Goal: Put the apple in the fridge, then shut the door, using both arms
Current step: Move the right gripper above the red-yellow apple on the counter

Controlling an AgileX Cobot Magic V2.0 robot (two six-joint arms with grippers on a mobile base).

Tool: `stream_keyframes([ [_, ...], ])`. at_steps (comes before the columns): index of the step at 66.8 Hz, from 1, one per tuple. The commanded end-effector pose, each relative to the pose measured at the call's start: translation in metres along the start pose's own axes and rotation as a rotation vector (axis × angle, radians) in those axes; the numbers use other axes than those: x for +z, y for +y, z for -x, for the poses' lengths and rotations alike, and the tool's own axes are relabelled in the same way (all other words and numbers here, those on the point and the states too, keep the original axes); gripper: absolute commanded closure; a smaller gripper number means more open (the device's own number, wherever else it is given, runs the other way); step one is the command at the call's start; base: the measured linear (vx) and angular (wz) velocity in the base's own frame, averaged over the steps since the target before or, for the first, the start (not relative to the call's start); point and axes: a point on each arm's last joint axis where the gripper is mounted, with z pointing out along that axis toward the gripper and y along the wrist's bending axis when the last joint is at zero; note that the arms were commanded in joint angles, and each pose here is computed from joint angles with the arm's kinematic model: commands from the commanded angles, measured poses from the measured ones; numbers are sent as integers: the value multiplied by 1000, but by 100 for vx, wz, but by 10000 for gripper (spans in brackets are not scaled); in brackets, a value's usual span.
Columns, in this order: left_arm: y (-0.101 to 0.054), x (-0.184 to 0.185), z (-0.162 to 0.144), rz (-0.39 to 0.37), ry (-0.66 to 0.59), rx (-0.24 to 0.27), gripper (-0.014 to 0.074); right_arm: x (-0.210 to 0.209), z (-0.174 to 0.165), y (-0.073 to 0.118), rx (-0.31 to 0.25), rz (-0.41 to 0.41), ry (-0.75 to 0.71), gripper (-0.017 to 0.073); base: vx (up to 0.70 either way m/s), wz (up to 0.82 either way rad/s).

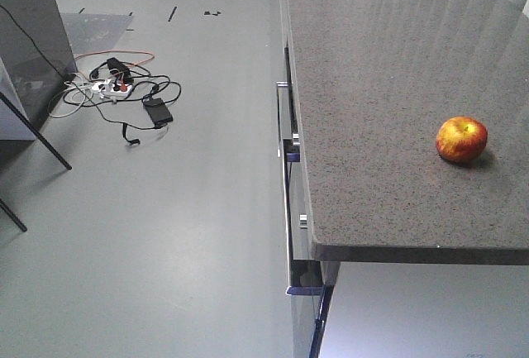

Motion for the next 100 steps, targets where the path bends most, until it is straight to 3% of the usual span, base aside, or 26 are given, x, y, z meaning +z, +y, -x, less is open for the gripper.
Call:
stream_keyframes([
  [1, -3, -1, 12, -20, -85, -9, 600, -1, 6, 1, -6, 15, -75, 562, 0, 0],
  [61, -3, -1, 12, -20, -84, -9, 601, -1, 6, 1, -4, 16, -78, 562, 0, 0],
  [65, -3, -1, 12, -20, -84, -9, 601, -1, 7, 2, 57, 23, -94, 562, 0, 0],
  [71, -3, -1, 12, -20, -84, -9, 601, -1, 10, 2, 217, 38, -123, 562, 0, 0],
  [76, -3, -1, 12, -20, -84, -9, 601, -1, 11, 2, 307, 44, -127, 562, 0, 0],
  [85, -3, -1, 12, -20, -84, -9, 601, -1, 11, 2, 398, 49, -128, 562, 0, 0],
  [95, -3, -1, 12, -20, -84, -9, 601, -3, 22, 4, 384, 55, -125, 557, 0, 0],
  [100, -3, -1, 12, -20, -84, -9, 601, -6, 40, 6, 343, 60, -113, 534, 0, 0],
])
